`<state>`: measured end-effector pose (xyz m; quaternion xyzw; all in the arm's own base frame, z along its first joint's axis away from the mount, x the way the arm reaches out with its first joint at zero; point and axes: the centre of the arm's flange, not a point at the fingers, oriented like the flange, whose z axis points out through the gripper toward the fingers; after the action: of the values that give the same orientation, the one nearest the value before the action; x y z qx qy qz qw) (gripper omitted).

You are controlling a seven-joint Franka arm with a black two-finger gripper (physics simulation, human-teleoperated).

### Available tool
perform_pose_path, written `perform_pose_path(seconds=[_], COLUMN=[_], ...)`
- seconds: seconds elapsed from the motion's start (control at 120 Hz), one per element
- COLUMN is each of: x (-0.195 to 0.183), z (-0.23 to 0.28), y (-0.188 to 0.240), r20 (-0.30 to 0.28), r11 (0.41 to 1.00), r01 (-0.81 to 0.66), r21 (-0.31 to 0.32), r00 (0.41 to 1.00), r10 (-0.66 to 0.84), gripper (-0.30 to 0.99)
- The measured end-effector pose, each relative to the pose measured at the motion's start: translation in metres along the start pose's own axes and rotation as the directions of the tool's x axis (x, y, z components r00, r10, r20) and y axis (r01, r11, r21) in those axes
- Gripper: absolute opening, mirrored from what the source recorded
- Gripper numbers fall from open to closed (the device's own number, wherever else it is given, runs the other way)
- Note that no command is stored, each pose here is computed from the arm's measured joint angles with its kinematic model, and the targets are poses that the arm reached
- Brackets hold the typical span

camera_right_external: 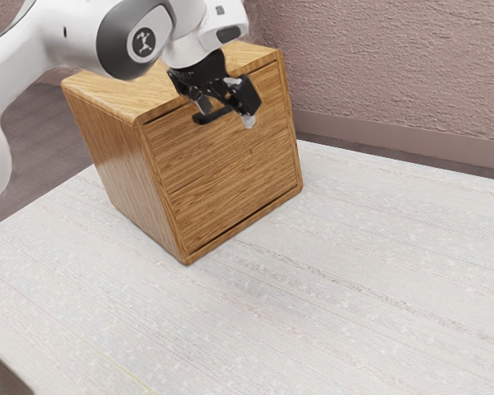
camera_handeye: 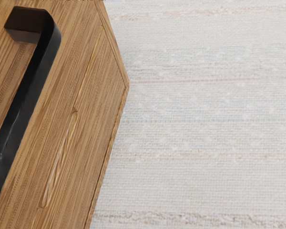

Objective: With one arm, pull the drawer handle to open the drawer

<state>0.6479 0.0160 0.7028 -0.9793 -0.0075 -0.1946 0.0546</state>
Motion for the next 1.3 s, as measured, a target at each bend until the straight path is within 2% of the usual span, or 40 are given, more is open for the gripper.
perform_pose_path(seconds=[0.092, 0.383, 0.767, 1.0, 1.3], x=[0.001, 0.006, 0.01, 0.014, 0.017], z=[0.004, 0.015, 0.014, 0.021, 0.023], y=[-0.021, -0.046, -0.043, -0.047, -0.062], r20=[0.001, 0.007, -0.003, -0.016, -0.022], r11=[0.999, 0.988, 0.957, 0.937, 0.922], r01=[-0.029, -0.151, -0.29, -0.347, -0.382], r21=[0.019, 0.031, 0.026, 0.037, 0.055], r00=[1.0, 0.989, 0.957, 0.937, 0.923], r10=[0.029, 0.151, 0.29, 0.348, 0.384], gripper=[0.69, 0.69, 0.69, 0.52, 0.56])
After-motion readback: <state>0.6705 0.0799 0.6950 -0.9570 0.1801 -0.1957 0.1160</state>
